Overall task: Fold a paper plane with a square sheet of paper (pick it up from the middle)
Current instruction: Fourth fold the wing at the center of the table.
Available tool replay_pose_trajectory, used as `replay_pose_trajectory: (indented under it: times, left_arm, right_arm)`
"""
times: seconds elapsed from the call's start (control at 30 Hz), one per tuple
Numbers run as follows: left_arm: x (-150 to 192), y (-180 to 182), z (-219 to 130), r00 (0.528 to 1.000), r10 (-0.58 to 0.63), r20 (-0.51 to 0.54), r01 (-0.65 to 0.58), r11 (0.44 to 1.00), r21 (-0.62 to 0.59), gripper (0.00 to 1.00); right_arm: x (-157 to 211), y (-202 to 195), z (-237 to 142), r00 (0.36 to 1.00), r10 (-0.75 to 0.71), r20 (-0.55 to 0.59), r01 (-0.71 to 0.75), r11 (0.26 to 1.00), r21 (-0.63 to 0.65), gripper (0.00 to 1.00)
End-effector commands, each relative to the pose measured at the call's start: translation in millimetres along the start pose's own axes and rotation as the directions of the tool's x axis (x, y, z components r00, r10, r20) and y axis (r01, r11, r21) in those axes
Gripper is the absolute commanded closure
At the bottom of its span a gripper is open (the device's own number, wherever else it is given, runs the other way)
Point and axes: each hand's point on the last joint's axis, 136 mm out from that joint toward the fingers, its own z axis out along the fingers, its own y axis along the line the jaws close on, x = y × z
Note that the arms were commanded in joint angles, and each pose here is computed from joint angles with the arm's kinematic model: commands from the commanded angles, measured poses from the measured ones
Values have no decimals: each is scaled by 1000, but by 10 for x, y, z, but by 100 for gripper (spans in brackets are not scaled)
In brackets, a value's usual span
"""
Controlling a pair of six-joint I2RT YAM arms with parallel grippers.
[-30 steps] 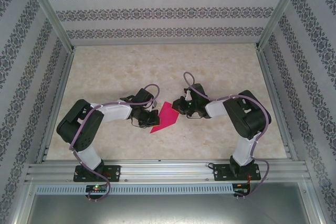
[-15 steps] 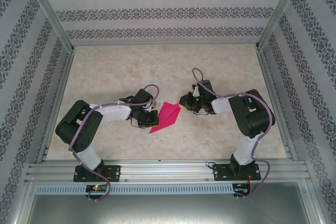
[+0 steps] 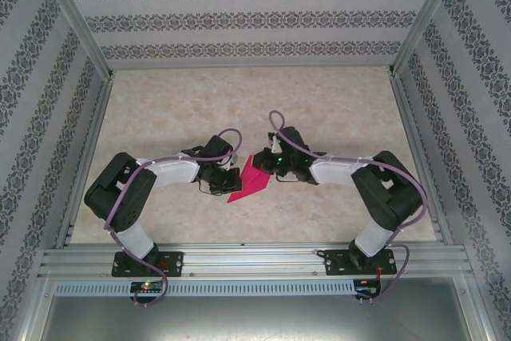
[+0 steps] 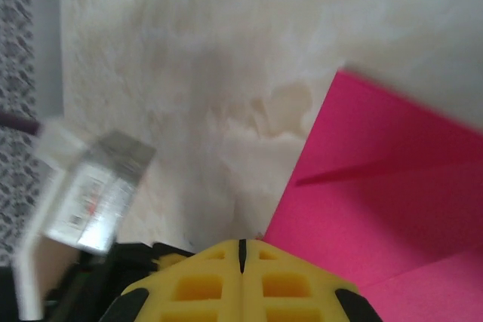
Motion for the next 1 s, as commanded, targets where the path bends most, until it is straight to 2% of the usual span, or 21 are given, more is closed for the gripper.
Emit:
replay_pose_trajectory:
  times: [0.0, 0.1, 0.3, 0.77, 0.97]
  left_arm:
    - [299, 535, 54, 994, -77, -84, 60, 980, -190, 97]
    - [302, 538, 58, 993, -78, -86, 61, 980, -190, 97]
    - [306, 539, 53, 993, -78, -86, 60, 980, -190, 97]
    - [308, 535, 58, 993, -77, -90, 58, 980, -190, 97]
    - [311, 539, 68, 992, -79, -94, 60, 980, -189, 97]
  right_arm:
    - [93, -163, 164, 999, 43, 1, -43, 998, 38, 100]
    - [132, -434, 242, 997, 74, 4, -74, 991, 114, 100]
    - [65, -797, 181, 994, 96, 44, -102, 980, 171, 100]
    - [-456, -1142, -79, 981, 136, 141, -158, 974, 160, 100]
    - [-554, -1073, -143, 982, 97, 162, -121, 982, 144, 100]
